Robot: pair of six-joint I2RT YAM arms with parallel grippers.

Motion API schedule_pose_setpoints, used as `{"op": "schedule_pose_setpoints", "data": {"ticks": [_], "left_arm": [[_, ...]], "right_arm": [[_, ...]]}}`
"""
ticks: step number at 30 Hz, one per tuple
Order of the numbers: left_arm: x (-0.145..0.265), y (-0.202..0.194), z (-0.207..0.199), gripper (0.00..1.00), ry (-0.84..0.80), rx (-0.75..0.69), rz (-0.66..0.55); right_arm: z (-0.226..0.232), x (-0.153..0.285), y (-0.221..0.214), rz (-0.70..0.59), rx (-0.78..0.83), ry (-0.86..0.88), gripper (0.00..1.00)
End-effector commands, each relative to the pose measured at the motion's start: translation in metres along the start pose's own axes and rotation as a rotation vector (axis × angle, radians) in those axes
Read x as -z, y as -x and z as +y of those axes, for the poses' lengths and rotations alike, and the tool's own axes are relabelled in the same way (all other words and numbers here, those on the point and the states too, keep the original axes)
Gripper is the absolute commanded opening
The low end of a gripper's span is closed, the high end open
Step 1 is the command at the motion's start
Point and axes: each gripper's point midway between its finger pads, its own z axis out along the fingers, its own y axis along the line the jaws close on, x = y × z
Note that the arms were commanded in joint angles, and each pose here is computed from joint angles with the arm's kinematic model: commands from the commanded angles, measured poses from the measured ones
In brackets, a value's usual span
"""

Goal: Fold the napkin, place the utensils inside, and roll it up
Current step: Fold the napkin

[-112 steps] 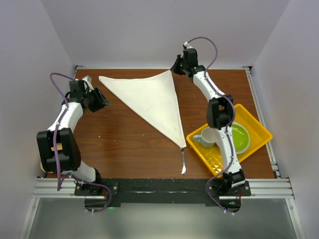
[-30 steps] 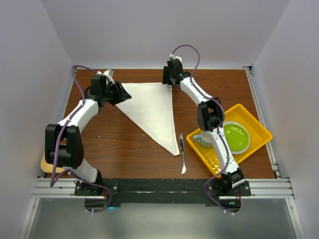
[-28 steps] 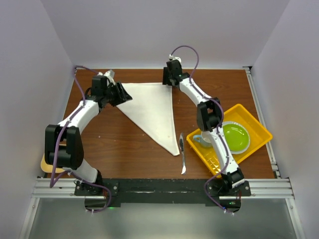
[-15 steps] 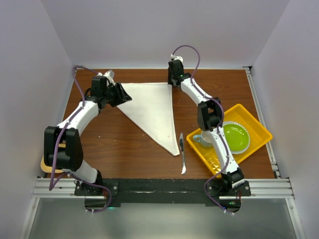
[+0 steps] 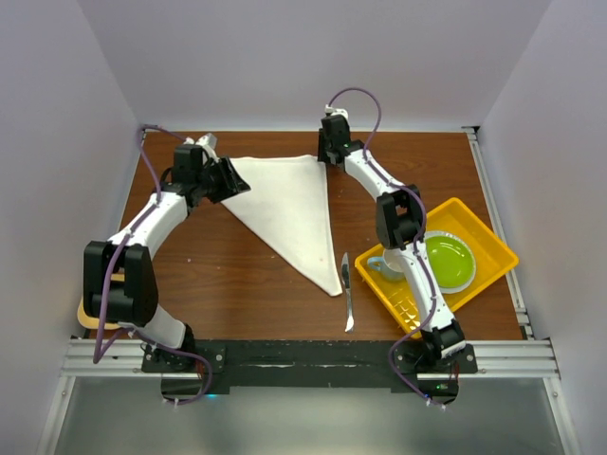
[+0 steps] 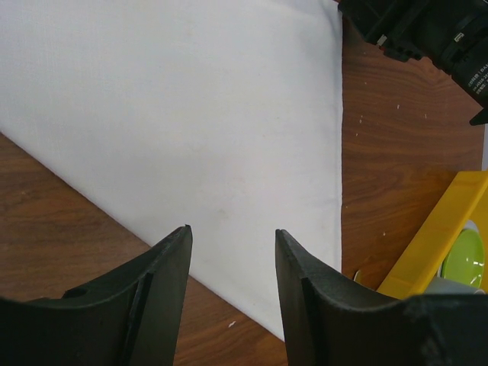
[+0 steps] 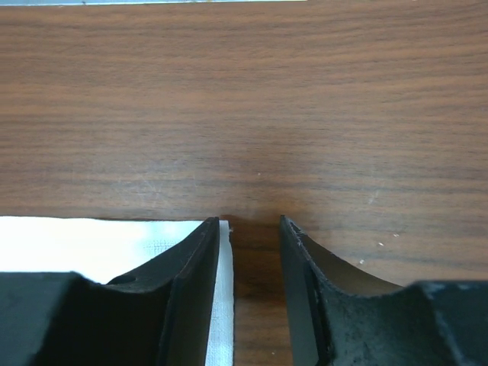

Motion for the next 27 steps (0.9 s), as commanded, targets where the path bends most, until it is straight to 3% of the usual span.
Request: {"op": "schedule_pose_setpoints", "data": {"ticks": [1,7,11,13,17,27], "left_arm": [[0.013,0.018,-0.006,0.52,-0.015,-0.044,-0.064],[0.016,0.019,0.000,0.52,-0.013,-0.026,-0.074],[0.018,0.019,0.004,0.52,-0.015,-0.008,-0.073],[0.017,0.019,0.003,0.52,-0.023,-0.003,-0.076],[0.017,0.020,0.001,0.52,-0.030,-0.002,-0.078],[0.018,0.012,0.004,0.53,-0.032,0.015,-0.076]], "right_arm": [[0.018,0.000,-0.015,0.048,-0.039,0.079,0.43],[0.013,-0.001,-0.024,0.087,-0.075,0.076,0.49],[0.004,0.002,-0.006,0.067,-0.224,0.118,0.49],[0.006,0.003,0.003,0.058,-0.191,0.126,0.47],[-0.006,0.001,-0.025,0.137,-0.123,0.054,0.40],[-0.006,0.000,-0.064,0.223,-0.026,0.020,0.41]]}}
